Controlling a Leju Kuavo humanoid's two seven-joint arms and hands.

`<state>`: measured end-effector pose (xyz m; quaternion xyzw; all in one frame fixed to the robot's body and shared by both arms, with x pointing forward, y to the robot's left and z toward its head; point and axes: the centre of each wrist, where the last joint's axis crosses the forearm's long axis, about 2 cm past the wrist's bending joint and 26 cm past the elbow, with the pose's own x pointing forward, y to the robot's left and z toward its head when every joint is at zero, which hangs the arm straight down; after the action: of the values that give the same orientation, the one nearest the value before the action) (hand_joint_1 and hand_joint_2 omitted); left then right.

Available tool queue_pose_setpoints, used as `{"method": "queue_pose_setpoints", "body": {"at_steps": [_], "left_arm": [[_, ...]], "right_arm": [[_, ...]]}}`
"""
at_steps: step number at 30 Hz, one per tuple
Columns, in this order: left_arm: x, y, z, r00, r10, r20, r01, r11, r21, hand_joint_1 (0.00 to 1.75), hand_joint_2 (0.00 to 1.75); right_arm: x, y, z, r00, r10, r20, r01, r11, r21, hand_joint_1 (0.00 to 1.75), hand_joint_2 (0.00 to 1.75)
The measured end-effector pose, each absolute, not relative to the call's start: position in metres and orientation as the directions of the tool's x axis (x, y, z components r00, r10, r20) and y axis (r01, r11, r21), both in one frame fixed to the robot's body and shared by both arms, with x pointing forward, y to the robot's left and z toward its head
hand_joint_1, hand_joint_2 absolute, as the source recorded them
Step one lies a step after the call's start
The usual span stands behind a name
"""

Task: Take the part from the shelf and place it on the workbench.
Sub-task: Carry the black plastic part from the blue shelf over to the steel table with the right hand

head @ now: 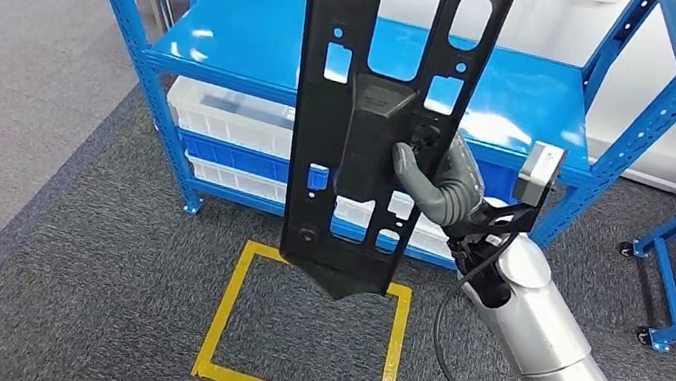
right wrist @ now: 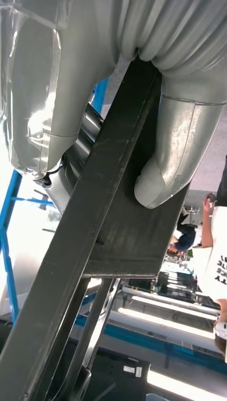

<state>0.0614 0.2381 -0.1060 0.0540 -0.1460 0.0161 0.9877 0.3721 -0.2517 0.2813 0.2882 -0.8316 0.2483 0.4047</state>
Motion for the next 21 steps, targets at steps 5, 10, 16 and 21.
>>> {"method": "queue_pose_setpoints", "body": {"at_steps": [5, 10, 16, 21], "left_arm": [[0.0624, 0.2382, -0.1059, 0.956, 0.014, 0.293, -0.046, 0.994, 0.103, 0.00, 1.75], [0.0633, 0.2383, -0.1057, 0.954, 0.012, 0.299, -0.047, 0.993, 0.112, 0.00, 1.75], [0.0614, 0.2389, -0.1060, 0.955, 0.011, 0.295, -0.048, 0.992, 0.119, 0.00, 1.75], [0.0609, 0.2381, -0.1060, 0.957, 0.012, 0.291, -0.048, 0.992, 0.119, 0.00, 1.75]], "right_arm": [[0.3709, -0.2521, 0.2801, -0.509, -0.275, 0.815, -0.678, 0.712, -0.183, 1.69, 1.75], [0.3690, -0.2545, 0.2823, -0.550, -0.261, 0.793, -0.650, 0.731, -0.210, 1.69, 1.75], [0.3666, -0.2555, 0.2776, -0.554, -0.253, 0.793, -0.636, 0.744, -0.206, 1.69, 1.75], [0.3654, -0.2560, 0.2754, -0.551, -0.252, 0.795, -0.635, 0.746, -0.203, 1.69, 1.75]]}}
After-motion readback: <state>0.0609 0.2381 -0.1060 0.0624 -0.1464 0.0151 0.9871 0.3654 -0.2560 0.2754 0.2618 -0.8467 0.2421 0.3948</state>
